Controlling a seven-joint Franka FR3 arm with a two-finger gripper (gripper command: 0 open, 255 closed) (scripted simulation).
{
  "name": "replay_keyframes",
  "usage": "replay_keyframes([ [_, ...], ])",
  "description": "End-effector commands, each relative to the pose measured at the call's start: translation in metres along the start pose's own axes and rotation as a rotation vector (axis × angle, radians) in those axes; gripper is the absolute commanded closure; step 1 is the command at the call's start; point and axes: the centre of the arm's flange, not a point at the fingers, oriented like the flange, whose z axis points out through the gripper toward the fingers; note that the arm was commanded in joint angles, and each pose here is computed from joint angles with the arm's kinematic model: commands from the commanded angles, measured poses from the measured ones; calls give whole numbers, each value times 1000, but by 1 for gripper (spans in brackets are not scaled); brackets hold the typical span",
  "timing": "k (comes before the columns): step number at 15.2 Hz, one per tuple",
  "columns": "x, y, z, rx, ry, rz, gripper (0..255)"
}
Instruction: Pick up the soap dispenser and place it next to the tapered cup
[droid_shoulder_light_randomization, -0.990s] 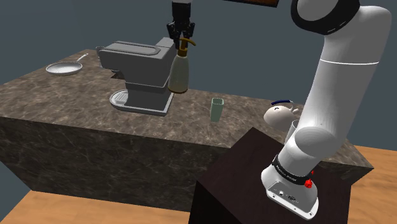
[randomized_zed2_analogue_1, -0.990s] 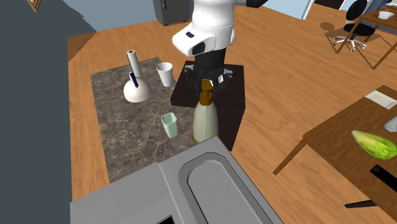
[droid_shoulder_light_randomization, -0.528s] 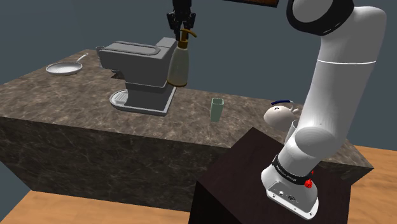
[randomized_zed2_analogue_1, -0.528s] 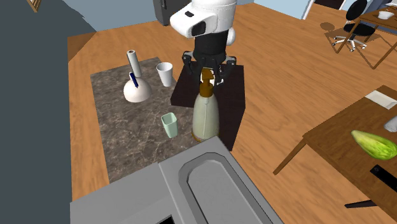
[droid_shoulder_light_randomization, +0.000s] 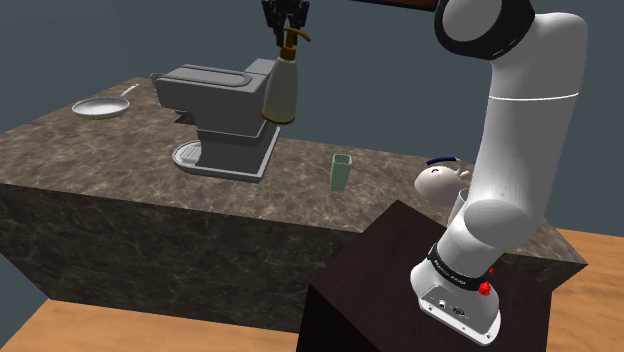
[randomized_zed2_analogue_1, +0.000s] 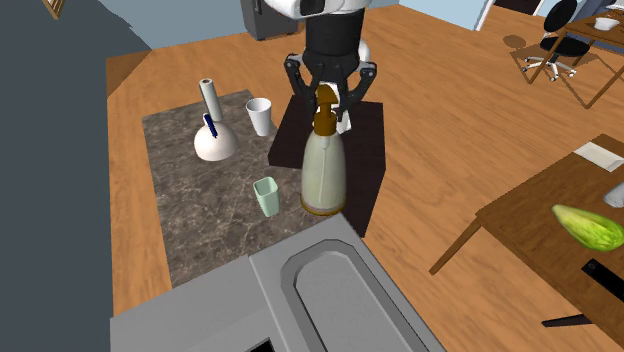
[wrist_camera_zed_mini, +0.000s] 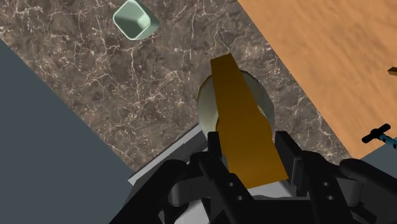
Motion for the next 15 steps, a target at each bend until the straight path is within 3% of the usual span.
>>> replay_keyframes([
  [1, 0, 0, -10, 0, 0, 0, 255],
  [15, -157, 97, -1, 0, 0, 0, 255],
])
